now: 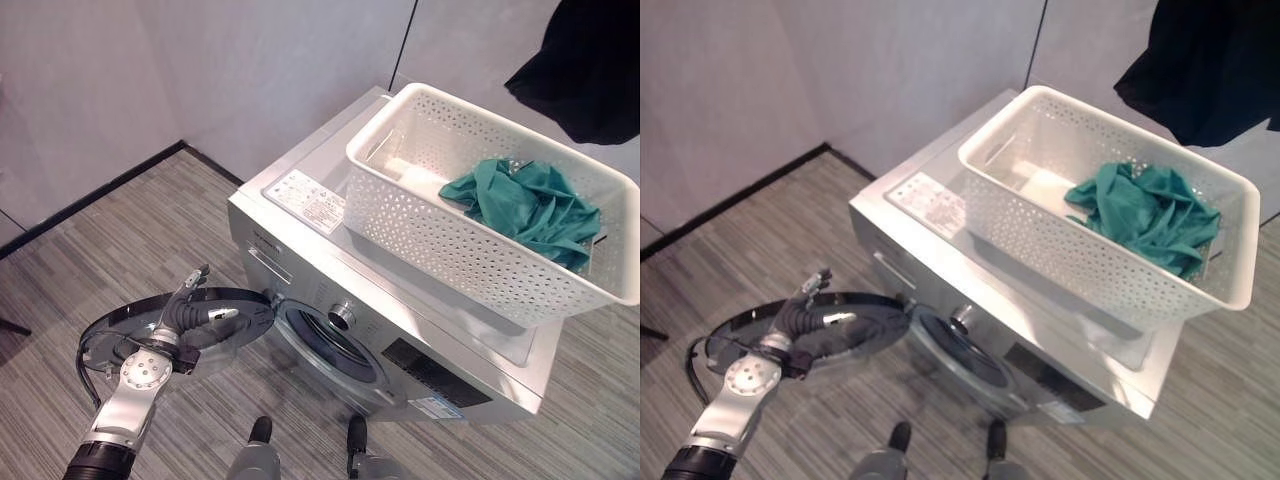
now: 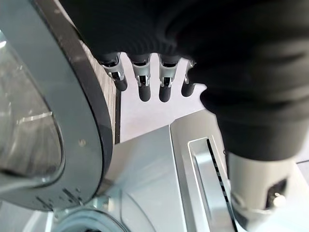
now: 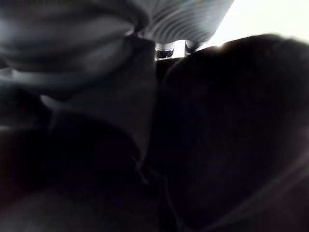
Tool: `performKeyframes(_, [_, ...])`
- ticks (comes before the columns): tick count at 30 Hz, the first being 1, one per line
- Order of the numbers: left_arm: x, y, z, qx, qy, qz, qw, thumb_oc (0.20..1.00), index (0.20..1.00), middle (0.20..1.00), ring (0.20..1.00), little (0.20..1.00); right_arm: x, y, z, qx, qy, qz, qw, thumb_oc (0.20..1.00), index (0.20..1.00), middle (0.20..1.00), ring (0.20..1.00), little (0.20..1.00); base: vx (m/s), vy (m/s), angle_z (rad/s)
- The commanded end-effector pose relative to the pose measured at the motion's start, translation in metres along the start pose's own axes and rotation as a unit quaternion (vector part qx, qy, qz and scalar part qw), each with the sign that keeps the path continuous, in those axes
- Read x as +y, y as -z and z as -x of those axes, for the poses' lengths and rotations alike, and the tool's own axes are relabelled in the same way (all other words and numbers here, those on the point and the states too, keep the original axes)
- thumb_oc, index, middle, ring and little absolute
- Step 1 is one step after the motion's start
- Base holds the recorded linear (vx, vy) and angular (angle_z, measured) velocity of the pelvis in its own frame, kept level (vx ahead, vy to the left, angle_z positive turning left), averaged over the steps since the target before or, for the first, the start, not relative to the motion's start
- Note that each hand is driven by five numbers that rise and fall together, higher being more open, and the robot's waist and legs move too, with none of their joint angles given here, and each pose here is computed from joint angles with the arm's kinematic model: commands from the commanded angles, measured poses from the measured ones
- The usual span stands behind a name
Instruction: Grab the laundry basket,head to the washer,open it,put in the laundry and shut it.
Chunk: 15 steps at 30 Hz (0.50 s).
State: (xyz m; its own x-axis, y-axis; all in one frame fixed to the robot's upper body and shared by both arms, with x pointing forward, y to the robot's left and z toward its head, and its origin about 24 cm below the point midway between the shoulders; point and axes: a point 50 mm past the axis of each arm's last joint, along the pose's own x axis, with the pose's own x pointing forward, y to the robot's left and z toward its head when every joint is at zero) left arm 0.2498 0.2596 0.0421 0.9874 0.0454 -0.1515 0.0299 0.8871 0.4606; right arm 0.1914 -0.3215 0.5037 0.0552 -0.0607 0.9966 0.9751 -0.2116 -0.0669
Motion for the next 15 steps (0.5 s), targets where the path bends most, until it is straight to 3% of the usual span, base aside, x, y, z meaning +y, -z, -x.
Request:
performKeyframes(1, [0.022, -0.020, 0.001, -0.055, -0.025, -0.045, 0.997, 1.000, 1.000, 1.000, 1.000, 1.000, -0.013, 0.010, -0.004, 0.023, 0.036, 0.011, 0.999, 0.200, 0.200, 0.200, 0.200, 0.200, -0.09, 0.122, -0.38])
performKeyframes(15, [0.027, -0.024, 0.007, -0.086, -0.060, 0.009, 0.994, 1.000, 1.000, 1.000, 1.000, 1.000, 0.015, -0.027, 0.037, -0.039, 0.020, -0.054, 0.998, 0.200, 0.200, 0.200, 0.200, 0.200, -0.14, 0.109, -0.57])
